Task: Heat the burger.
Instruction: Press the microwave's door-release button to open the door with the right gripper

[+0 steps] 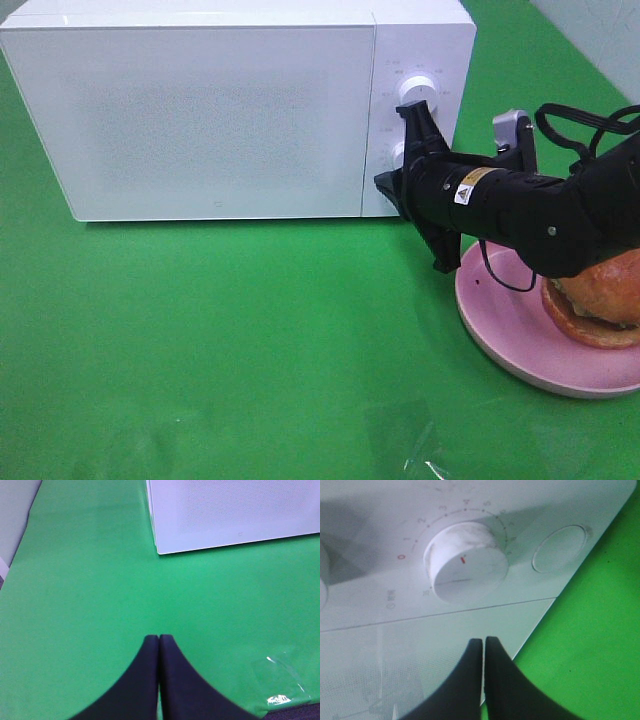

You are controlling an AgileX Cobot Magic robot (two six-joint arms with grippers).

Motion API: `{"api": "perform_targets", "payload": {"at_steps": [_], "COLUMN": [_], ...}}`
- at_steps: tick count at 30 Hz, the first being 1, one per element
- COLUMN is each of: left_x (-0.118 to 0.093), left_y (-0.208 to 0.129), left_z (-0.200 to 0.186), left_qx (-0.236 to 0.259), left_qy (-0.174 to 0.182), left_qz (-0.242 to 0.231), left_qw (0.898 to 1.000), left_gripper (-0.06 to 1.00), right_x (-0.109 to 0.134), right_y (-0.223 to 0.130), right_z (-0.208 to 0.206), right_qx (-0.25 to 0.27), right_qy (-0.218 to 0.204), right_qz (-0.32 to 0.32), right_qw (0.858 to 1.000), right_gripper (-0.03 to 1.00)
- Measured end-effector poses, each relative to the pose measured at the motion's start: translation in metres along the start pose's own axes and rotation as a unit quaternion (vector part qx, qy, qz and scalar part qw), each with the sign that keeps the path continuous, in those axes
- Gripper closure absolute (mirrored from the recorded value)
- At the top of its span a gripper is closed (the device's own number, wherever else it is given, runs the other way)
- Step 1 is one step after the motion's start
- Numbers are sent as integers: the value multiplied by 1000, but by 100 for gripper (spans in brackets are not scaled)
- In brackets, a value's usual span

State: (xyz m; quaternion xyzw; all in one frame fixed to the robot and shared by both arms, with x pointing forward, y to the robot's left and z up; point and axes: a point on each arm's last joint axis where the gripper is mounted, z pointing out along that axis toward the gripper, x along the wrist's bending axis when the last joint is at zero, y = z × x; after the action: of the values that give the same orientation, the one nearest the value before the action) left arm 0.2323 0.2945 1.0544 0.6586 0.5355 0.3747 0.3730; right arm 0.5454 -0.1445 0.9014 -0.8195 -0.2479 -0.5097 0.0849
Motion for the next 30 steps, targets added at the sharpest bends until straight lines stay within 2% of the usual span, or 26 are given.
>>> {"api": "perform_targets", "payload": {"at_steps": [8,10,21,30], "left_x": [0,0,0,0], "left_y": [0,0,0,0], "left_z": [0,0,0,0], "left_qx": [0,0,0,0], "left_qy": [0,0,0,0], "left_qz": [0,0,0,0], "left_qw": [1000,1000,1000,1000], "left_gripper": [94,94,94,94], "right_x": [-6,-14,-22,-17], "right_y": [1,1,8,9], "right_z": [3,7,13,24], "right_qx": [-6,-14,-59,-64], "right_qy": [-16,-28,-21,-10], "right_qz": [12,25,78,84], "right_qw": [1000,999,995,994], "right_gripper": [95,95,95,95]}}
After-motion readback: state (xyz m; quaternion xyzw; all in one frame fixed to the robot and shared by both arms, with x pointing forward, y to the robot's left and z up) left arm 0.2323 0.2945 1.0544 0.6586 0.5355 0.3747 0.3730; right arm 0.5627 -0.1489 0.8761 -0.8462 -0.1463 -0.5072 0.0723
